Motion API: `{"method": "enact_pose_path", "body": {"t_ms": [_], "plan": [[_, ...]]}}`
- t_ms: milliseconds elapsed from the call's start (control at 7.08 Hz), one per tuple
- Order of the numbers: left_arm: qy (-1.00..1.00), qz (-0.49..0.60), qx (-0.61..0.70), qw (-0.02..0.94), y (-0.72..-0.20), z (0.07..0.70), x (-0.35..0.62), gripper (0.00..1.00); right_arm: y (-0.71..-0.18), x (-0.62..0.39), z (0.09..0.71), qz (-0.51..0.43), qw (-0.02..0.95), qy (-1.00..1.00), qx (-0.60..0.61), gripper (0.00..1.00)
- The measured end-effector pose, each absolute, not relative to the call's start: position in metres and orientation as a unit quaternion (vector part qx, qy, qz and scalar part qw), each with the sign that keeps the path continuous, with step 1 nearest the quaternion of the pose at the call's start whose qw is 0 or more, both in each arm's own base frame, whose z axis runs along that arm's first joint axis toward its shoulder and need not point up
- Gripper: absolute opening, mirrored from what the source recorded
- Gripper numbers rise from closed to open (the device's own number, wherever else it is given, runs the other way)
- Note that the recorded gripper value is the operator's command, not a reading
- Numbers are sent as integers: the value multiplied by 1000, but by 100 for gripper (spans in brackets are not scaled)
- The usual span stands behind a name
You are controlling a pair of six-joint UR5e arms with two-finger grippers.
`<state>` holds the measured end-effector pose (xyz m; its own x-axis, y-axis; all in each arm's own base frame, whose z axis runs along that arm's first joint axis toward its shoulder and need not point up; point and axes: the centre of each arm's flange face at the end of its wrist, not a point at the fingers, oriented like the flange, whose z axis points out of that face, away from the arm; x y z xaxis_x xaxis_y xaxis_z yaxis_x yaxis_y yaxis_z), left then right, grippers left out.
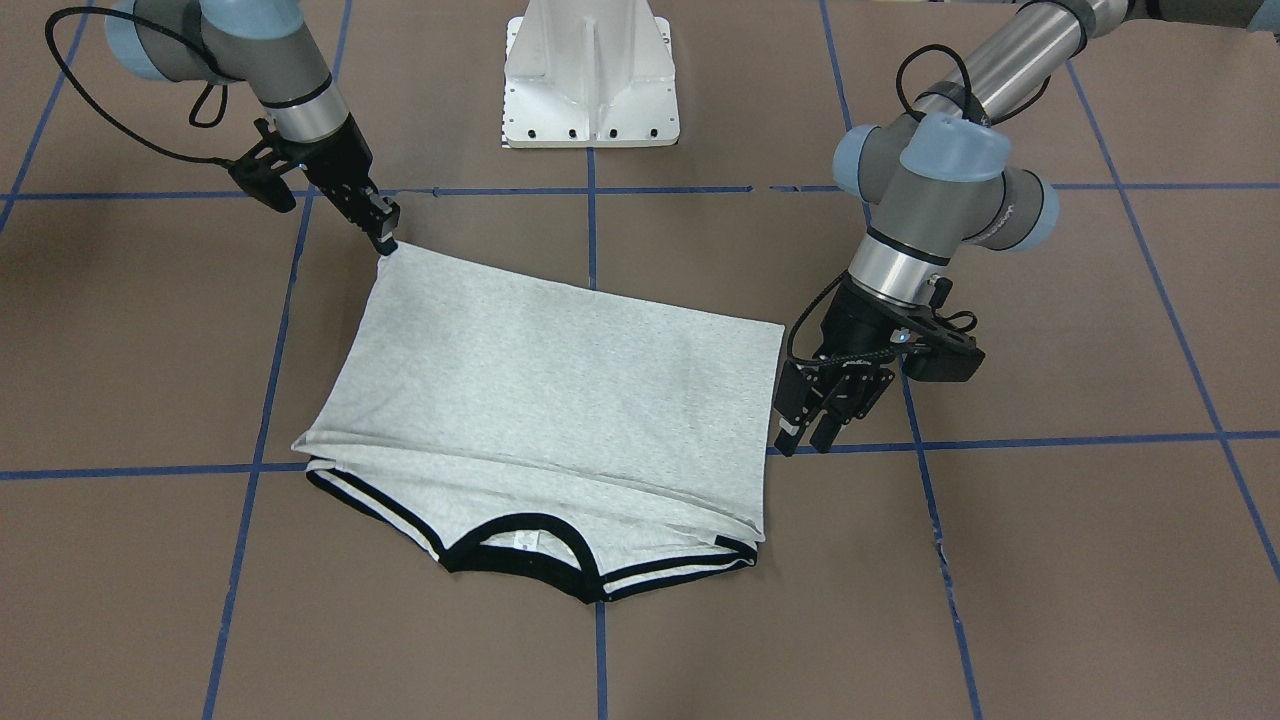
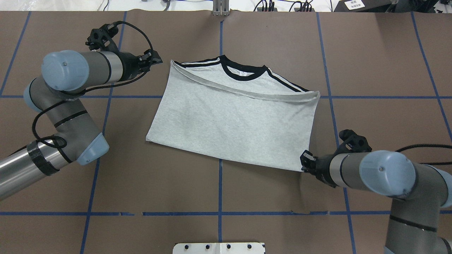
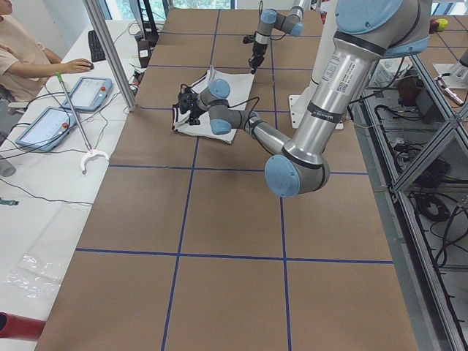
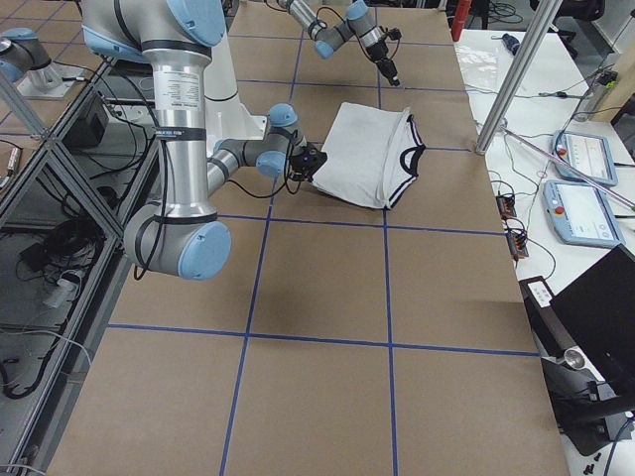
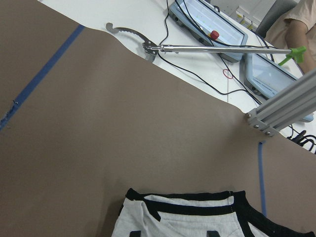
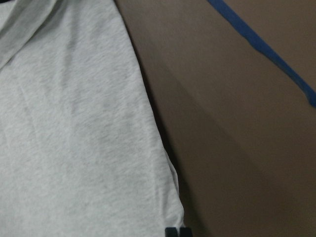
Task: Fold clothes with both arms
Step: 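Drag that corner toward the robot with the right gripper, rotating the shirt, then grasp the shirt edge with the left gripper and the collar with the right gripper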
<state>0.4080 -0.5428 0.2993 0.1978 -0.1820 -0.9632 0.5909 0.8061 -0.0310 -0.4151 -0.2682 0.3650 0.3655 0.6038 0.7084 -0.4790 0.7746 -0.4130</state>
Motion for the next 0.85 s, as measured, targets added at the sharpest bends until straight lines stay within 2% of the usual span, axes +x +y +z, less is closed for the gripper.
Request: {"method": "enact_pose_path", "body": {"t_ms": [282, 424, 706, 847], "plan": [[618, -234, 115, 742, -511, 278, 400, 83, -174, -407, 341, 256, 837, -466, -127, 0], [628, -221, 92, 740, -494, 274, 403, 100, -136, -406, 326, 232, 837, -469, -160, 99], [645, -207, 48, 734, -432, 275, 400, 100, -91, -406, 310, 202, 836, -470, -196, 100], [645, -212, 23, 734, -401, 285, 394, 99, -95, -404, 309, 210, 834, -473, -192, 100]]}}
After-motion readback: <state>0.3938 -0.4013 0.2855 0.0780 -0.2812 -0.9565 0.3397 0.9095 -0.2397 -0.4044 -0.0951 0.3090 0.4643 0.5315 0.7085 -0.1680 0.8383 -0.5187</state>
